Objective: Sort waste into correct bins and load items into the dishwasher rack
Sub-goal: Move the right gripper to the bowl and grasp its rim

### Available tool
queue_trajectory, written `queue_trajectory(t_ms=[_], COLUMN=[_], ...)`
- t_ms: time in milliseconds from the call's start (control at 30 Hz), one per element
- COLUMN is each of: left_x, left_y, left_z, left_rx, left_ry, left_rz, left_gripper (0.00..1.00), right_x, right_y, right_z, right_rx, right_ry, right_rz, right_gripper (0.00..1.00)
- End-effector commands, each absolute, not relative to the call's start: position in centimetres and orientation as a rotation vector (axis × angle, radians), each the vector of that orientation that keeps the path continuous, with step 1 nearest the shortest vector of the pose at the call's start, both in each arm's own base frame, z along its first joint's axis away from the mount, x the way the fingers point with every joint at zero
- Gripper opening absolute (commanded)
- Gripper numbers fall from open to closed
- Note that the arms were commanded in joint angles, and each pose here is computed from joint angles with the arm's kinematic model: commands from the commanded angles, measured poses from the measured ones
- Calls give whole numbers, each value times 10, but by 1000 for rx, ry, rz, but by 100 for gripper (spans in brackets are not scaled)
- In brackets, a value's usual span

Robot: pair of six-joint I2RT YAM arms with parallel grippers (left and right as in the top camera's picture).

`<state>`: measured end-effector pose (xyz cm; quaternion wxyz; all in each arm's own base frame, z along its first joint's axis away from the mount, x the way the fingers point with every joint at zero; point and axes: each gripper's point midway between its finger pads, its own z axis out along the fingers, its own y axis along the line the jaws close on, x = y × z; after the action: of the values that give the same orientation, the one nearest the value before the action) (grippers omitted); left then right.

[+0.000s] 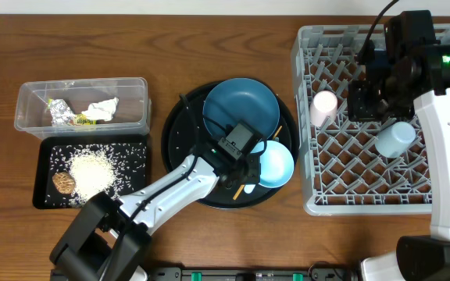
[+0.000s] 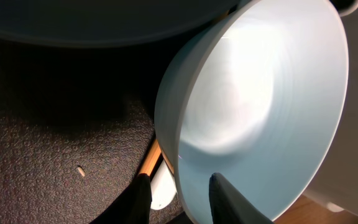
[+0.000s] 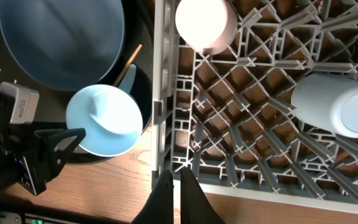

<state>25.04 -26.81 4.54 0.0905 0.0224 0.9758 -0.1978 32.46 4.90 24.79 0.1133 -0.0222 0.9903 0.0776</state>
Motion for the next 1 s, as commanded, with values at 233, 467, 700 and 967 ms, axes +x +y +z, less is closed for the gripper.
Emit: queue_trajectory(t_ms=[233,467,700,967], left_x=[249,249,254,255], left_y=[-265,-265,-269,-279], left_z=[38,38,56,127], left_rx=[53,53,57,94], left_ry=[2914,2915,2866,2693], left_rz=[-559,-559,-602,-798], left_gripper=[7,6,6,6], right_x=[322,321,320,309], right_y=[55,55,56,101], right_z=[247,246,246,251], right_rx=[-97,-97,-119,-406], right_ry=[2912,2917,2920,2879], right_rz=[236,236,242,434], right_gripper=[1,1,1,26])
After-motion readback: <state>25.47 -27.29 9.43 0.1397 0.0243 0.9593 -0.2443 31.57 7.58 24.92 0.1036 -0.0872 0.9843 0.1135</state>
